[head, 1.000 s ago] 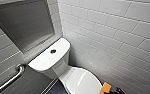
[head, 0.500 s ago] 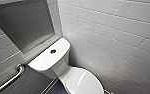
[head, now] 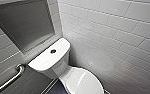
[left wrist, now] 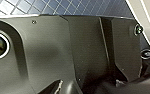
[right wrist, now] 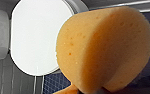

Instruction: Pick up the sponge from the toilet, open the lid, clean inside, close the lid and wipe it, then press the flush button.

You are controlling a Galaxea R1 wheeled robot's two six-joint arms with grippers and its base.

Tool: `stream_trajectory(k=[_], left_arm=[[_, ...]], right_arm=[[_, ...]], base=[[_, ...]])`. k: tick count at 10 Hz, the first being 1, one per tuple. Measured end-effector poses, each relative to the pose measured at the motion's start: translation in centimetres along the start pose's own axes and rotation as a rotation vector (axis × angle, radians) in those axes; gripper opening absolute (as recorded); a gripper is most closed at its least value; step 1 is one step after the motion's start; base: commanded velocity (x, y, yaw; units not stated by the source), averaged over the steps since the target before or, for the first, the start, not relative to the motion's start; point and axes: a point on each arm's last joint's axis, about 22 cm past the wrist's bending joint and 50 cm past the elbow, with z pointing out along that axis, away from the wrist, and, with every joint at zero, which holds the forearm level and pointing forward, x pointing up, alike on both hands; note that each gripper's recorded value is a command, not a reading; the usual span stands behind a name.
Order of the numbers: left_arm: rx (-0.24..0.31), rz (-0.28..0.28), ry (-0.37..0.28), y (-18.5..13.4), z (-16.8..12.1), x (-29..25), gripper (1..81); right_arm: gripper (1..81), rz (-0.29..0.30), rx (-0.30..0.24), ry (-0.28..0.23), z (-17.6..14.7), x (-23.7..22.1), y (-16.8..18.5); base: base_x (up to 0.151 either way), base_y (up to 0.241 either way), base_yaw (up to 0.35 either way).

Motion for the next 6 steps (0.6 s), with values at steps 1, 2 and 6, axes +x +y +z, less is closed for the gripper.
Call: stream_trajectory(k=[1, 2, 6], left_arm=[[-0.001, -0.002, 0.022, -0.6, -0.8, 1.9, 81.1], [-0.017, -0.009, 0.036, -0.5, -1.5, 3.1, 81.1], [-0.062, -0.015, 0.106, 0.1, -4.3, 9.8, 81.1]], right_arm=[[1.0, 0.013, -0.036, -0.017, -0.5, -1.6, 2.1], [1.0, 0.024, -0.057, -0.03, -0.8, -2.9, 3.3], [1.0, 0.071, -0.122, -0.104, -2.2, -9.4, 7.0]], base=[[0.0, 0.0, 0.0], [0.0, 0.0, 0.0], [-0.016, 0.0, 0.0]])
